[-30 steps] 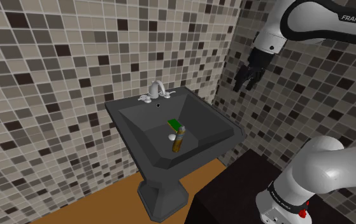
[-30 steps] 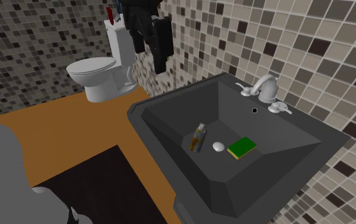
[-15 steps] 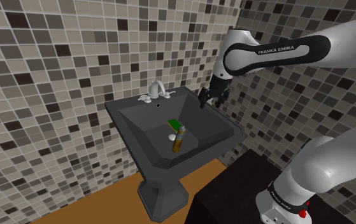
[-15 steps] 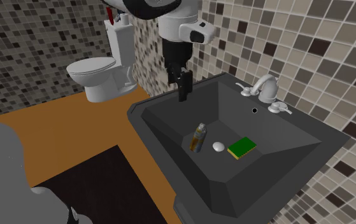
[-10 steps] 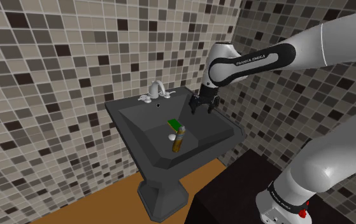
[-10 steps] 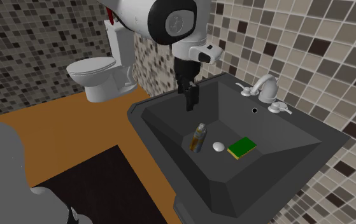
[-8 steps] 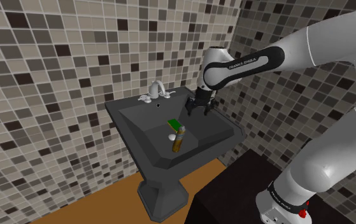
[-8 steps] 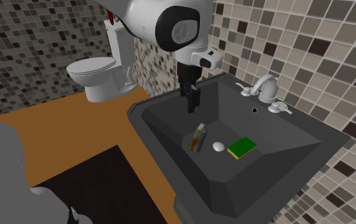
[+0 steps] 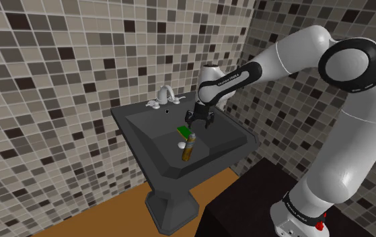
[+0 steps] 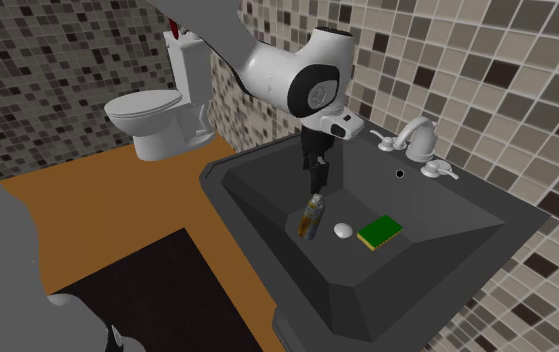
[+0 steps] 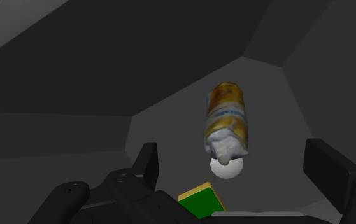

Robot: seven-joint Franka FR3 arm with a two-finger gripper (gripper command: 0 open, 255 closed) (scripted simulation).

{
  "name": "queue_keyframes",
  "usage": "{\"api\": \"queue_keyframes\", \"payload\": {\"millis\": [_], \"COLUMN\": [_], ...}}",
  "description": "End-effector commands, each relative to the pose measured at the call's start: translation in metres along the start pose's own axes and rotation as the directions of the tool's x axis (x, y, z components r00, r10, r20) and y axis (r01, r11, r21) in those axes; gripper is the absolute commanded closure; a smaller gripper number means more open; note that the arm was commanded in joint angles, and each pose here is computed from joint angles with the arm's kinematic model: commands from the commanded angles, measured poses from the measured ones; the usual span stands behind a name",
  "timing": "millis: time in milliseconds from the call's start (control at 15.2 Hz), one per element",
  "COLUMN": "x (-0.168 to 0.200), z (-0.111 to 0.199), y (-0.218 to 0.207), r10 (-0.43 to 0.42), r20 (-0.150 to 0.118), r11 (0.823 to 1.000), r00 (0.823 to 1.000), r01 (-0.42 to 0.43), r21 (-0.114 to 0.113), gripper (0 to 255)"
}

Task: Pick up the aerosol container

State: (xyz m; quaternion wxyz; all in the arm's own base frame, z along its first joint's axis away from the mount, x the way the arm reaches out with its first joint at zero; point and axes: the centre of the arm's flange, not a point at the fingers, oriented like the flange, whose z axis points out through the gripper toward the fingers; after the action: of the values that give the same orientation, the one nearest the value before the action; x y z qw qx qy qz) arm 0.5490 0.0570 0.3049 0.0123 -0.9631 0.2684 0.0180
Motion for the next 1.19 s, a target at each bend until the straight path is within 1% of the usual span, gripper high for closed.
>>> {"api": "queue_keyframes", "payload": {"millis": [0, 198, 264, 726, 858, 924, 1122], "x": [0.013, 0.034, 0.036, 0.037, 0.037, 0.037, 0.037], "z": [0.025, 0.058, 0.06, 0.1, 0.1, 0.1, 0.1], "y": [-0.007, -0.017, -0.017, -0.017, -0.017, -0.017, -0.016], "r10": [0.035, 0.085, 0.088, 0.088, 0.088, 0.088, 0.088], "r20": [0.006, 0.014, 0.014, 0.014, 0.014, 0.014, 0.014], "r11": [0.999, 0.996, 0.996, 0.996, 0.996, 0.996, 0.996], "r00": [0.999, 0.996, 0.996, 0.996, 0.996, 0.996, 0.996], "r01": [-0.035, -0.085, -0.088, -0.088, -0.088, -0.088, -0.088], "r21": [-0.009, -0.022, -0.023, -0.023, -0.023, -0.023, -0.023], "gripper": [0, 0, 0, 0, 0, 255, 255]}}
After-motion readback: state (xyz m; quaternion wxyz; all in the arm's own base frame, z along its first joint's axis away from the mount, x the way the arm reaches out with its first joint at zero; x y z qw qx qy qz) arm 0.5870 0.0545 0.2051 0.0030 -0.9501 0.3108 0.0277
